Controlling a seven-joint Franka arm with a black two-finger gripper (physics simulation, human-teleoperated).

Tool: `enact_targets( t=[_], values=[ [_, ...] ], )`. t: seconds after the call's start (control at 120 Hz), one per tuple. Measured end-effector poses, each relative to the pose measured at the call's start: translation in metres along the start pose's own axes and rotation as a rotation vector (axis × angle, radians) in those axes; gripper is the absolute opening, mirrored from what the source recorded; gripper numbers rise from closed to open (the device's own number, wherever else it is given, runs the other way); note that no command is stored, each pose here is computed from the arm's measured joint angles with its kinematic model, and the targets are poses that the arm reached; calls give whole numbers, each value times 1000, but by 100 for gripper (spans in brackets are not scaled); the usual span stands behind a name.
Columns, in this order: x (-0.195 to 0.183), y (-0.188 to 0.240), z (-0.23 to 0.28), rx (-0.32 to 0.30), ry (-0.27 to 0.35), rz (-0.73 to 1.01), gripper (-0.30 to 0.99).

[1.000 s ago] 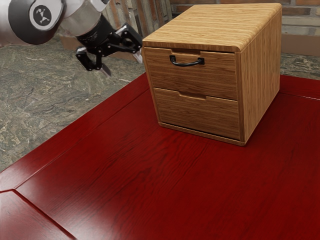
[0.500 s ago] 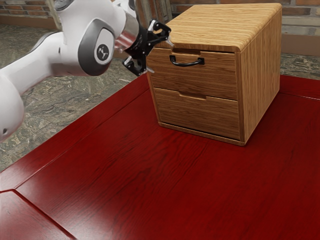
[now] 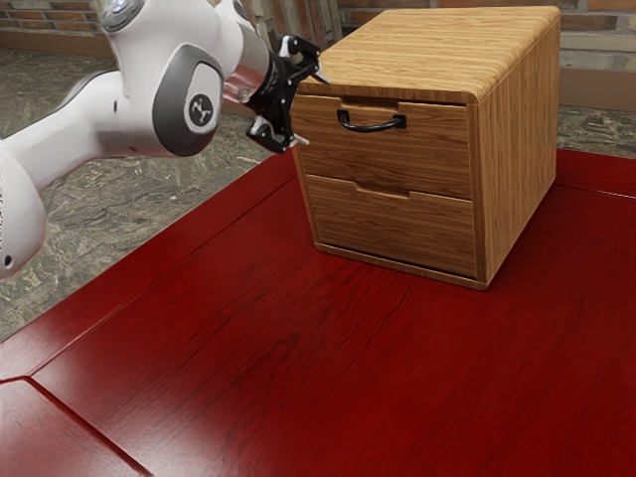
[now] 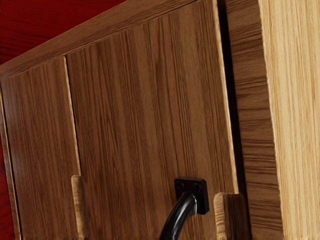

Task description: Pull the drawer handle with one arm to open the drawer

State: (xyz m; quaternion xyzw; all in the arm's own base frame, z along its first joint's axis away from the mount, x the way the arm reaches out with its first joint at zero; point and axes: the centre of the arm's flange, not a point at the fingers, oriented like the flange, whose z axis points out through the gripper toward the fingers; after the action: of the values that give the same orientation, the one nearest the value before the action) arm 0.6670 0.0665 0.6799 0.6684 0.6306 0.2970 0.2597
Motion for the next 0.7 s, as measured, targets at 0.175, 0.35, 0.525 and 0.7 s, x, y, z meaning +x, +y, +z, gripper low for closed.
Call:
enact_targets(
  t=[0.175, 0.35, 0.525, 0.7],
  values=[
    [-10, -4, 17, 19, -6, -51, 69],
    [-18, -7, 27, 32, -14, -88, 69],
    [-26, -13, 38, 52, -20, -116, 69],
    [-33, -17, 44, 68, -26, -135, 69]
  ],
)
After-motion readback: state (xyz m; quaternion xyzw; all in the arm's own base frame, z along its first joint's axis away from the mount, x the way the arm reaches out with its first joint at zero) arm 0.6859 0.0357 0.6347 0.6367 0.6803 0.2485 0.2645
